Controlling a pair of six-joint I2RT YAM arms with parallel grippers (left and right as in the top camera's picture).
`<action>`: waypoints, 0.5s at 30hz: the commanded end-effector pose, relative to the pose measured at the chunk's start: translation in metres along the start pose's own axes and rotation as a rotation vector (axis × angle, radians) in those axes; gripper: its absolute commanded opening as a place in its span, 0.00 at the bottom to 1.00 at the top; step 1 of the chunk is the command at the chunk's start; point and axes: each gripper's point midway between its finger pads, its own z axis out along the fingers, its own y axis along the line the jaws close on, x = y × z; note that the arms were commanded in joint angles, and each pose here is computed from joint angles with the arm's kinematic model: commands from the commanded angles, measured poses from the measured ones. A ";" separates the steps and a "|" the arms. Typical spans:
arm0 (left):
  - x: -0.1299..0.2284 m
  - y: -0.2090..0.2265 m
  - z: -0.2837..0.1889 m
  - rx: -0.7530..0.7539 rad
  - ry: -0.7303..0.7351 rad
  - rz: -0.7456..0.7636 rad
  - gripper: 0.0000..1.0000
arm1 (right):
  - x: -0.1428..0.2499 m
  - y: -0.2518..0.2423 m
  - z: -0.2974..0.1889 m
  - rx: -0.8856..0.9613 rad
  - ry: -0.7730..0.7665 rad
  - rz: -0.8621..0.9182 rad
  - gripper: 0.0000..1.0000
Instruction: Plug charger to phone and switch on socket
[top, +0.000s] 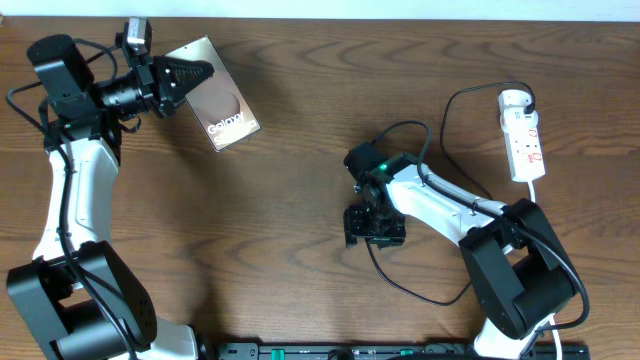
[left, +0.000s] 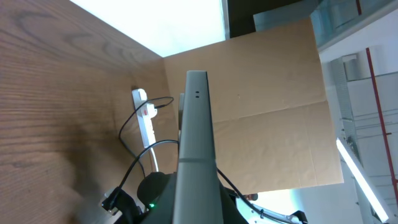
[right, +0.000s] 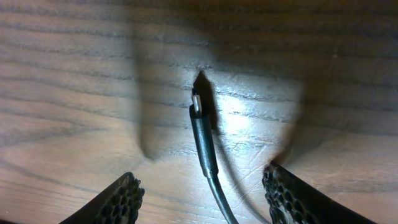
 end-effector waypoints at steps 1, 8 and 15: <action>0.004 -0.012 0.000 0.022 0.027 0.034 0.07 | -0.001 -0.025 0.018 0.113 -0.010 0.035 0.65; 0.004 -0.011 0.000 0.022 0.027 0.034 0.07 | -0.009 -0.025 0.017 0.105 -0.038 0.009 0.64; 0.004 -0.011 0.000 0.022 0.027 0.032 0.07 | -0.025 -0.021 0.012 0.077 -0.081 -0.031 0.62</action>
